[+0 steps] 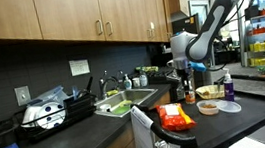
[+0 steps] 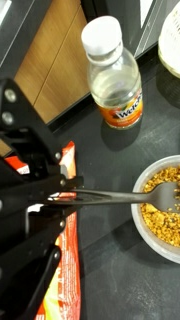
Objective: Scoop one spoon of baked beans with the silver spoon in the clear lunch box upwards and put it back downwards into the clear lunch box
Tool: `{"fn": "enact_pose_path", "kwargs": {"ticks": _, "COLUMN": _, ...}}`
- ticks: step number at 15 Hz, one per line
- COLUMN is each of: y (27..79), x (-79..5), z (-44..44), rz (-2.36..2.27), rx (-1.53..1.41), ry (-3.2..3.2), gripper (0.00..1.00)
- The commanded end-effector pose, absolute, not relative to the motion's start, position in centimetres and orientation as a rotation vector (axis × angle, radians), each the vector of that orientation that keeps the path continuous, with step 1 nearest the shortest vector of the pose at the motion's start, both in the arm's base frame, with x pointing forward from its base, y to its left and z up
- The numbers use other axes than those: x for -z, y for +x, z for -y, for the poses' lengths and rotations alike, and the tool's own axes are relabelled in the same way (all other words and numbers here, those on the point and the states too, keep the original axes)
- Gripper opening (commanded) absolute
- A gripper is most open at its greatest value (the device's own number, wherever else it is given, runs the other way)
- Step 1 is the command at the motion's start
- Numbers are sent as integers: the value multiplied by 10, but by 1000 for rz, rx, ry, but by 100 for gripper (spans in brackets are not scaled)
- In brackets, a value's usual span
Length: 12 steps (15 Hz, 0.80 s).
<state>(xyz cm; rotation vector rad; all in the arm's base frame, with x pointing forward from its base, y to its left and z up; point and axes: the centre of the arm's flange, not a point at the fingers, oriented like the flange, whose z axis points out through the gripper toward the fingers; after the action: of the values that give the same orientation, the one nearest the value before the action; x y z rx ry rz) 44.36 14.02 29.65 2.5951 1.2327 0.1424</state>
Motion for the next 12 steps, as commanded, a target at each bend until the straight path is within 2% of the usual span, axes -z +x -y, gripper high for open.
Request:
{"fn": "enact_pose_path", "kwargs": {"ticks": 1, "y": 436, "x": -307, "z": -143, "rz": -1230, "rx": -139, "ry": 2588, "gripper": 4}}
{"fn": "enact_pose_path", "kwargs": {"ticks": 12, "y": 432, "x": -308, "z": -144, "rz": -1223, "rx": -148, "ry": 2594, "gripper": 4}}
